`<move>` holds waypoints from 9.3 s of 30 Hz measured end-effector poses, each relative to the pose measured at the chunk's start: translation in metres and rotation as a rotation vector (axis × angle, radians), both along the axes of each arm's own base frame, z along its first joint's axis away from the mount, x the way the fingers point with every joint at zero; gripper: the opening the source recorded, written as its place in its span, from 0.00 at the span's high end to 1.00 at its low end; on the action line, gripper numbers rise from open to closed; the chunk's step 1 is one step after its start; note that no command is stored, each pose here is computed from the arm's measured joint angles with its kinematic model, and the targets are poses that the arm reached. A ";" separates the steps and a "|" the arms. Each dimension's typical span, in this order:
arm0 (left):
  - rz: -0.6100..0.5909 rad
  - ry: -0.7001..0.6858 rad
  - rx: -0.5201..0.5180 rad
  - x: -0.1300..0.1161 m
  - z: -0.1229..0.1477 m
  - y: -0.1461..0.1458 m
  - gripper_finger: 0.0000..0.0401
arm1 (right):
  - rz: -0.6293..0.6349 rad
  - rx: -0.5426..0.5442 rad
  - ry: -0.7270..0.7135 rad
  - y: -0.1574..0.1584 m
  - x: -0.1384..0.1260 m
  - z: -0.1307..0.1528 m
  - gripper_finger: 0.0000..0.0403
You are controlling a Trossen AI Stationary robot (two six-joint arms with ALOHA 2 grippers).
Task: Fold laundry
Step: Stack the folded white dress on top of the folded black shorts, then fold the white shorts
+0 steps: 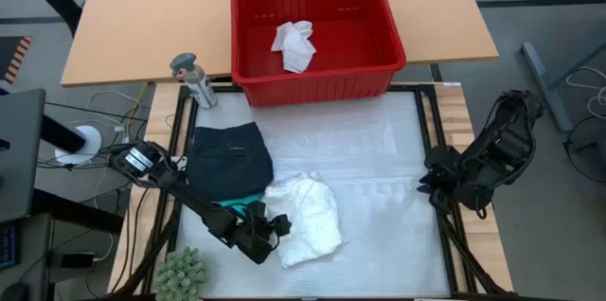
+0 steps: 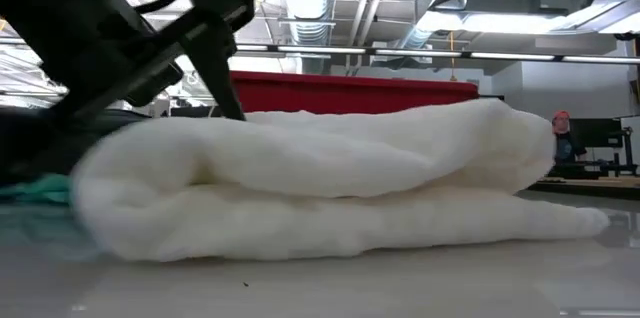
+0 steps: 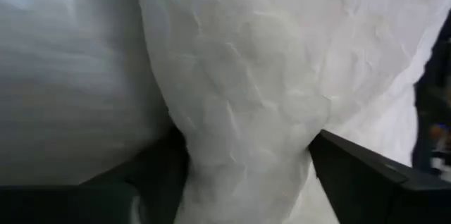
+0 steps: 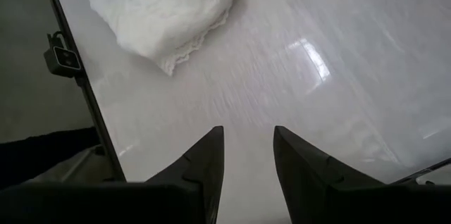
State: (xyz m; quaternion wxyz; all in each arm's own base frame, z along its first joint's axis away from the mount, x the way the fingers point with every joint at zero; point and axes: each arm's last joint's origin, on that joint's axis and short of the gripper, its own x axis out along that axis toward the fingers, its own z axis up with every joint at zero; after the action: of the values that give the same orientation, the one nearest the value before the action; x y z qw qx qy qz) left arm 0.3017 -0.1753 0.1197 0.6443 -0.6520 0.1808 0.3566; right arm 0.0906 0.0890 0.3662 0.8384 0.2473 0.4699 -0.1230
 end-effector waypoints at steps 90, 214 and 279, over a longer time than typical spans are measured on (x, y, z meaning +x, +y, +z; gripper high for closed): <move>-0.197 0.457 0.124 -0.220 0.188 0.187 0.53 | -0.040 -0.162 -0.120 0.042 0.051 -0.018 0.63; -0.052 0.009 1.415 -0.110 0.317 0.276 0.61 | -0.200 -0.743 -0.657 -0.347 0.174 0.112 0.45; -0.344 0.557 0.593 0.025 0.026 0.634 0.78 | -0.154 -0.594 -0.404 -0.302 0.124 0.117 0.45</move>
State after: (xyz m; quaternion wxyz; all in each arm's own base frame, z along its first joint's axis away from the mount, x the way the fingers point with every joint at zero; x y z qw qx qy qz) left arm 0.3266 0.4591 0.1461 0.7802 -0.2784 0.3433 0.4426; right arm 0.2141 -0.2131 0.4832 0.9379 0.0469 0.2185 -0.2655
